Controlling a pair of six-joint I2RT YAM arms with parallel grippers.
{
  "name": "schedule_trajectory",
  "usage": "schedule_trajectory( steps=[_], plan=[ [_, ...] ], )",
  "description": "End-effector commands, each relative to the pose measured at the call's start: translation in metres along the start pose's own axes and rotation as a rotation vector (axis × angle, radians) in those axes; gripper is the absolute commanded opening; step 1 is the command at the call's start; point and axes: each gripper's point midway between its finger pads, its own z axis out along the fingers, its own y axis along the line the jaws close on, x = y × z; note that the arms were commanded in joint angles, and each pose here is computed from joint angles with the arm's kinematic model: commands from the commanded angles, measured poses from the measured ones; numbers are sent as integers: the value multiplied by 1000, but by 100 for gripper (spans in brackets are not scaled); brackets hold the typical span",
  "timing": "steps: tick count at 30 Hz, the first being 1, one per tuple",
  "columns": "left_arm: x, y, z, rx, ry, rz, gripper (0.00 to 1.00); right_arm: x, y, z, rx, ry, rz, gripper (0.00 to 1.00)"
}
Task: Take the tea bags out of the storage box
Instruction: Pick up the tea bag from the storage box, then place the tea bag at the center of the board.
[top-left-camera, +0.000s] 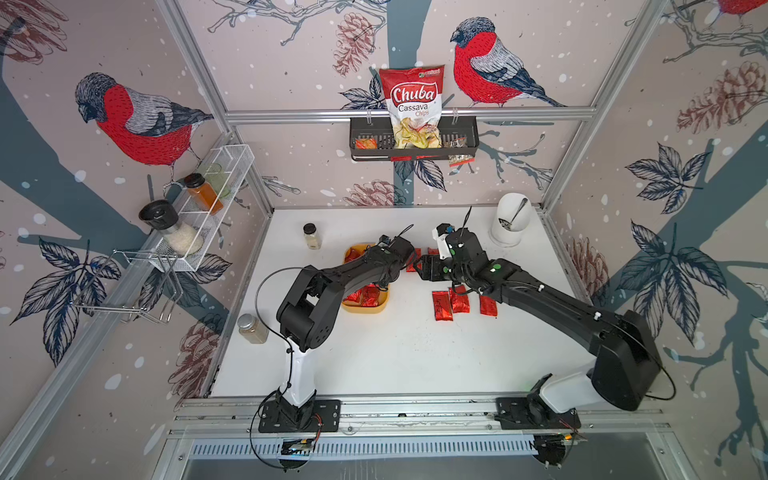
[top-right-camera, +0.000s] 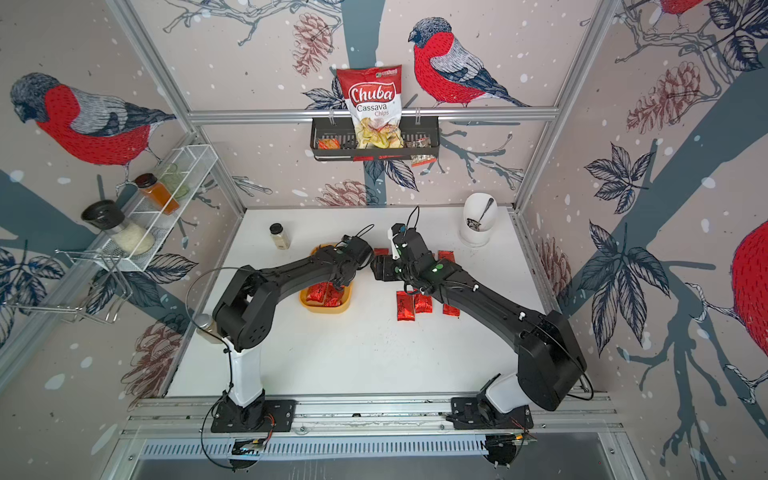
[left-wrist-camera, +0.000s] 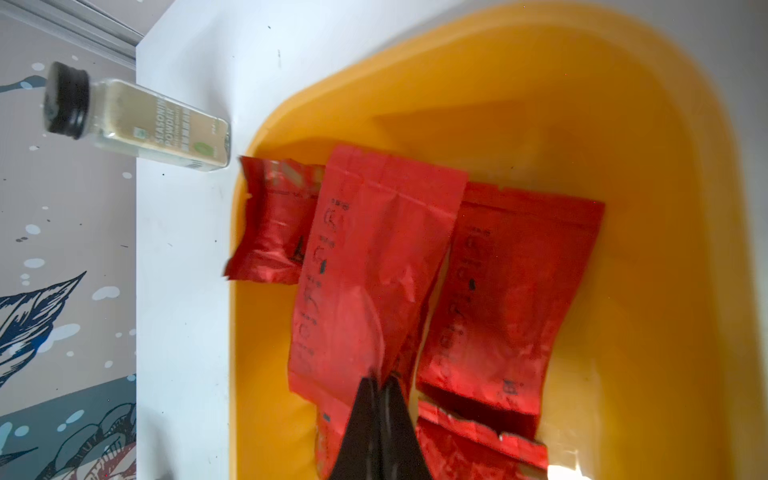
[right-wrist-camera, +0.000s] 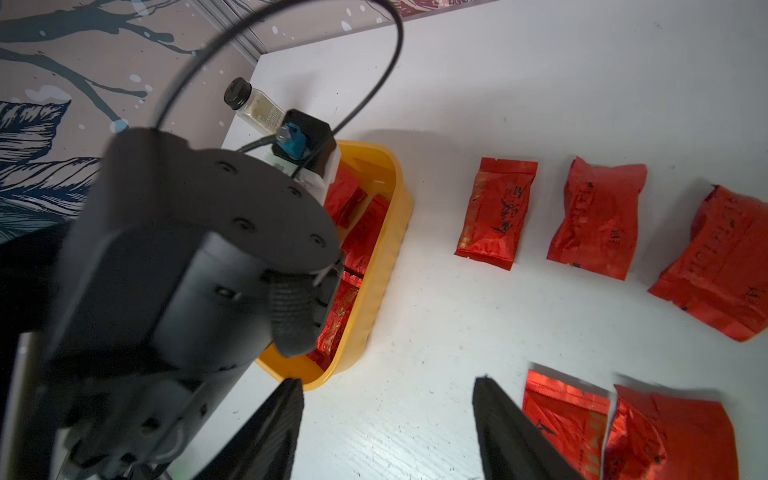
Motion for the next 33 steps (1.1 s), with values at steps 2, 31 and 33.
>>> schedule_trajectory(
  steps=[2,31,33],
  plan=[
    [1,5,-42,123,13,-76,0,-5,-4,-13,12,-32,2,70],
    [55,-173,-91,603,99,-374,0,21,-76,-116,102,-212,96,73],
    [57,-173,-85,585,109,-388,0,22,-76,-115,103,-208,99,73]
  ],
)
